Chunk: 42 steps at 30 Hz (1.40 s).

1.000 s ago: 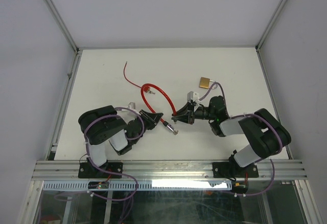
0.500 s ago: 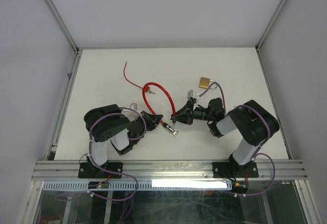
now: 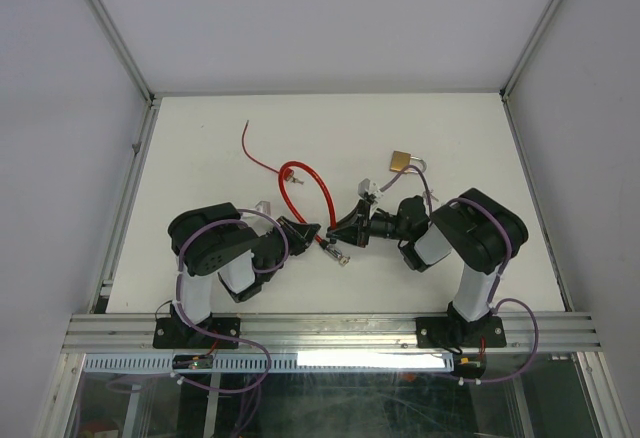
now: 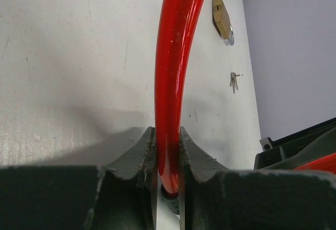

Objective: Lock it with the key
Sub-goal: Lock the lock.

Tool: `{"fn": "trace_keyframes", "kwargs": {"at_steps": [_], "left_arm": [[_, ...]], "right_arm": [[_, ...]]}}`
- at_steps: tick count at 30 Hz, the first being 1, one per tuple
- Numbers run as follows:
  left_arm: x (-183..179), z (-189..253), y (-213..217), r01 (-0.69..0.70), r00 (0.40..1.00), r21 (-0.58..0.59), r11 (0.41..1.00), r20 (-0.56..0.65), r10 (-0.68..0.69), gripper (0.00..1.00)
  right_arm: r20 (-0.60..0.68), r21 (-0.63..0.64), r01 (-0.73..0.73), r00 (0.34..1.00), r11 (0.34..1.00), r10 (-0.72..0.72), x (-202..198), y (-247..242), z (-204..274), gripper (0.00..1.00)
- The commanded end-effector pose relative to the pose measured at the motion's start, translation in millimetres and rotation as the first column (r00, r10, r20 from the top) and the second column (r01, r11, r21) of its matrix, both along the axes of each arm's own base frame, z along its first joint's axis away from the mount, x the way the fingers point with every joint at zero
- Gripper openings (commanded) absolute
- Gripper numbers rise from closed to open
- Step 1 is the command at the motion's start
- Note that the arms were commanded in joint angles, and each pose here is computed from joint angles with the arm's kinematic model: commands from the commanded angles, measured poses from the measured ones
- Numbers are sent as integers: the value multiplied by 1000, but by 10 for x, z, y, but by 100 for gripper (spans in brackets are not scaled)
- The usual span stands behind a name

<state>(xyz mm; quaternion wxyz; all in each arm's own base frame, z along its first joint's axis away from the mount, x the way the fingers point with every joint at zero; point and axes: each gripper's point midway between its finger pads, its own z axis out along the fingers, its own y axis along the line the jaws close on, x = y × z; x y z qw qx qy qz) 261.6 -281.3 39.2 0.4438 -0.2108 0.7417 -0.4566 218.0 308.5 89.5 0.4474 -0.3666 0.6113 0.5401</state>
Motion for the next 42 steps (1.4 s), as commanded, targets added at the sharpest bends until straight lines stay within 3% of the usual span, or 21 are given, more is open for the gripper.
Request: {"fn": "trace_keyframes", "kwargs": {"at_steps": [1,21,42], "left_arm": [[48,718,-92,29,979,-186,982,206,10,0],[31,695,-80,30,981,-190,981,194,8,0],[10,629,-37,18,986,-190,982,167,15,0]], "right_arm": [[123,66,34,991,997,-42,142,53,246,0],[154,0,56,987,998,-56,115,7,54,0],[108,-40,-51,993,998,55,-196,1,-173,0]]}}
